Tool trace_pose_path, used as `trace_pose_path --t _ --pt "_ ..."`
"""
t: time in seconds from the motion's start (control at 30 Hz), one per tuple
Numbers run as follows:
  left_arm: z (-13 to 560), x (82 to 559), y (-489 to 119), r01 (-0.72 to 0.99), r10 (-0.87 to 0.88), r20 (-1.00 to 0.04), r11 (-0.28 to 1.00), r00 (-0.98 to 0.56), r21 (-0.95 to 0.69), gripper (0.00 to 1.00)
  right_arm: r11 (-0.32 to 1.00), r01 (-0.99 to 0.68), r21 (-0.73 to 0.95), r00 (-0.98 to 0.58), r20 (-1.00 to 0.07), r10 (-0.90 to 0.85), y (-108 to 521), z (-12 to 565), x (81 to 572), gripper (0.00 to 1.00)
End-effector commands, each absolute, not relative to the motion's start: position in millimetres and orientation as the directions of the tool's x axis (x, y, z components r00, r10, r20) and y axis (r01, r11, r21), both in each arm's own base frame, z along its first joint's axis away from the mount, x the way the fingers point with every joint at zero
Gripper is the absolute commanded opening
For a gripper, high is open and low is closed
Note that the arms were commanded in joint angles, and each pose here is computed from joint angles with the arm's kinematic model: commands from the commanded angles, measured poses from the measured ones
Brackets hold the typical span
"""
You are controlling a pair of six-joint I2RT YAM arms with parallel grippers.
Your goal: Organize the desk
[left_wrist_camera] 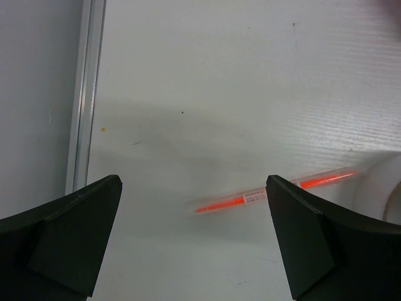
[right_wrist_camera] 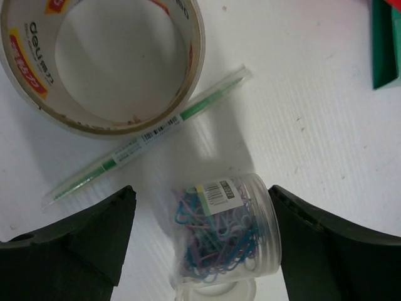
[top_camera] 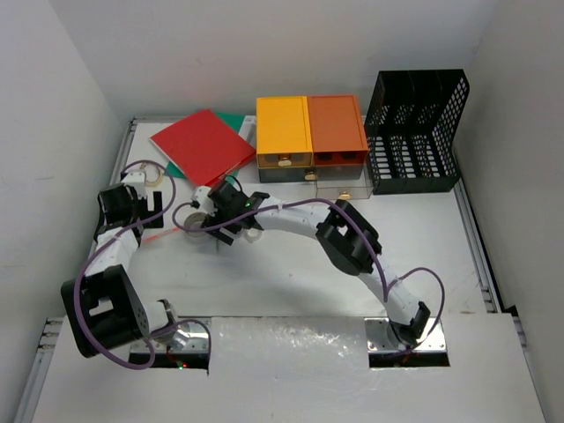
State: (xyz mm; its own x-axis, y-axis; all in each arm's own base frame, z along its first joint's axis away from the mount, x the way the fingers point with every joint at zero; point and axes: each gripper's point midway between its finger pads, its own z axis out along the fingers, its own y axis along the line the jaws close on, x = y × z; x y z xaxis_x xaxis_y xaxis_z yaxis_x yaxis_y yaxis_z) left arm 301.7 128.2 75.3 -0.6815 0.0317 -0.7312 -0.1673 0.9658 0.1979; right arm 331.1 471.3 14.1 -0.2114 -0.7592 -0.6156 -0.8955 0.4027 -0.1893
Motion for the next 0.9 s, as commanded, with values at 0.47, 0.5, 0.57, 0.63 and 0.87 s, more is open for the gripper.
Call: trace_pose_path --t 0.47,0.5,0.57,0.63,0.87 --pt "86.5 308.1 127.2 -0.165 0.041 -0.769 0.968 -0.638 0.188 1.00 0.446 -0.851 -0.277 -0.169 -0.660 -0.732 463.8 61.5 343.7 0.19" --pt "87.0 308.2 127.0 -0.163 0.043 -0.770 0.968 -0.637 0.189 1.00 0.448 -0.849 -0.280 -0.163 -0.668 -0.726 463.8 68.2 344.1 0.12" --pt "86.7 308.0 126.8 -0.164 0.041 -0.769 0.969 -0.637 0.188 0.99 0.460 -0.838 -0.294 -0.142 -0.697 -0.703 461.6 94.6 344.9 0.00" --pt "87.0 308.4 126.5 -0.163 0.043 -0.770 0.969 -0.636 0.188 1.00 0.480 -0.818 -0.318 -0.122 -0.719 -0.684 456.3 116.0 347.1 0.00" --pt "86.4 307.9 126.3 -0.160 0.042 -0.769 0.969 -0.638 0.187 1.00 0.581 -0.556 -0.595 -0.038 -0.680 -0.733 373.4 214.8 367.1 0.00"
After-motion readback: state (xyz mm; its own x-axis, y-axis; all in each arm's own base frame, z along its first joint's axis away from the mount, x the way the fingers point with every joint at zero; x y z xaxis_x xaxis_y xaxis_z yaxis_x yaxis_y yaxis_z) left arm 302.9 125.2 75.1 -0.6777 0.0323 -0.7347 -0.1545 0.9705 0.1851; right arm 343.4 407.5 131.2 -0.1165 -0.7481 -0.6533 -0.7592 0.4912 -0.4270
